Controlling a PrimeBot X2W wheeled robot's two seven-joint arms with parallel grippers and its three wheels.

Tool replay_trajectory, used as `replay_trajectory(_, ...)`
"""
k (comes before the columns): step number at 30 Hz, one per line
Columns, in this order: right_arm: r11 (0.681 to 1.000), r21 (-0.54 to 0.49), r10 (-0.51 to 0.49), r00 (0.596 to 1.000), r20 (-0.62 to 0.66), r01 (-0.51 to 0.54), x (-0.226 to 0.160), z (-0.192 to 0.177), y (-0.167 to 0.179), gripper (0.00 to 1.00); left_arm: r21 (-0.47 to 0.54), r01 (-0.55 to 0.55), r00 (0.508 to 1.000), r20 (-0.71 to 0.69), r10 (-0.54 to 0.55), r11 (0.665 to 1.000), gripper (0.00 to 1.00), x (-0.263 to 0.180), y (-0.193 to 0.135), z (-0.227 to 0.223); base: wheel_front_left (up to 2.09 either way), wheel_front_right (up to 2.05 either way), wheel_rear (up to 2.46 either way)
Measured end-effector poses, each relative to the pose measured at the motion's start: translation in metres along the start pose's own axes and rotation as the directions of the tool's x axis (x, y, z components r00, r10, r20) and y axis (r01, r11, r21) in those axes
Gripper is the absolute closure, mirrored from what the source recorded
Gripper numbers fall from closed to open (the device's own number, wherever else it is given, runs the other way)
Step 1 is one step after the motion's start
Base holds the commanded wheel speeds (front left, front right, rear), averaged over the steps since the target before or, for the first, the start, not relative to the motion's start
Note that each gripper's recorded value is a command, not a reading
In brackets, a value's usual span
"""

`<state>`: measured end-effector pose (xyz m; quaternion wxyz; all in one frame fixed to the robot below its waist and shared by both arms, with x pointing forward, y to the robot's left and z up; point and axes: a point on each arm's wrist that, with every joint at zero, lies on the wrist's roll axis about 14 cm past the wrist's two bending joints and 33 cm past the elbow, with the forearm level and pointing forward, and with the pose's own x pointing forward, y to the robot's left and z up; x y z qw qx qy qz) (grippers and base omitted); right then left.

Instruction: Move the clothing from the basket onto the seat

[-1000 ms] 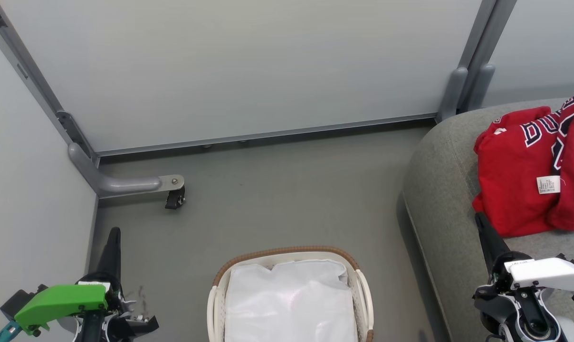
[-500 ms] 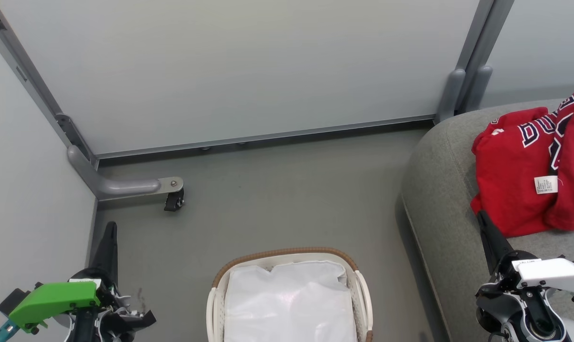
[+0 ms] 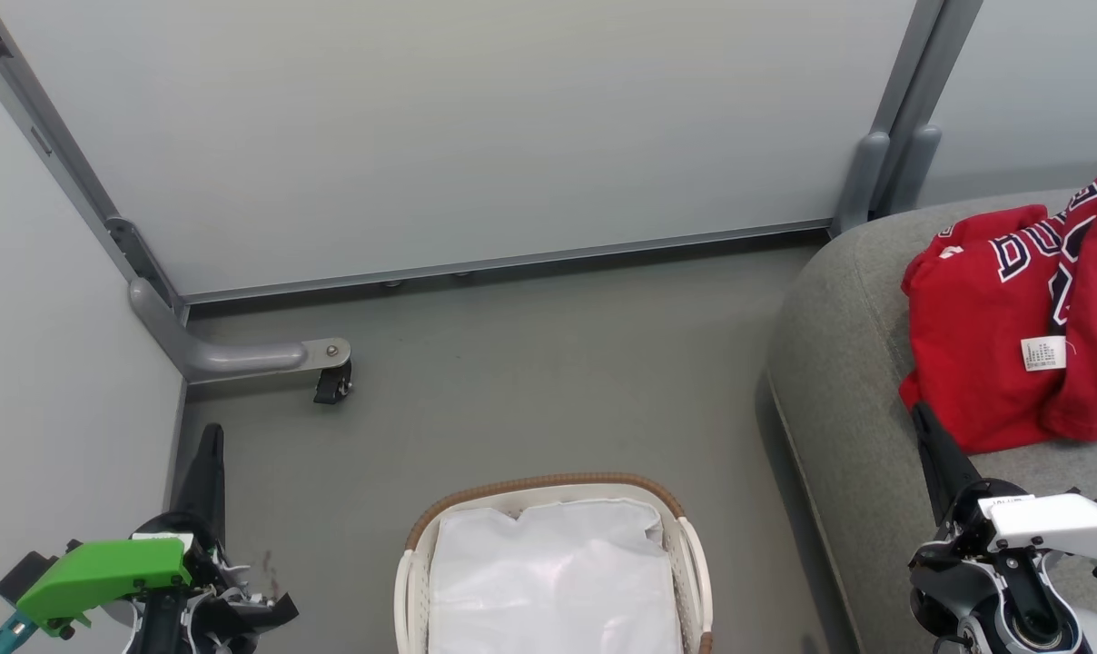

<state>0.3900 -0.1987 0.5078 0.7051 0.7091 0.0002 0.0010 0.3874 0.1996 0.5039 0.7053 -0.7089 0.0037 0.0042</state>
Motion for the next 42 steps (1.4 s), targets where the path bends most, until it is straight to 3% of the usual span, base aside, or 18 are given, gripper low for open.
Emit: replay_trajectory(42, 1.000, 0.000, 0.000, 1.000, 0.000, 0.000, 0.0000, 0.0000, -0.0001, 1.00, 0.000, 0.000, 1.000, 0.000, 0.000, 1.000, 1.00, 0.0000, 0.0000, 0.0001, 0.00, 0.00, 0.00)
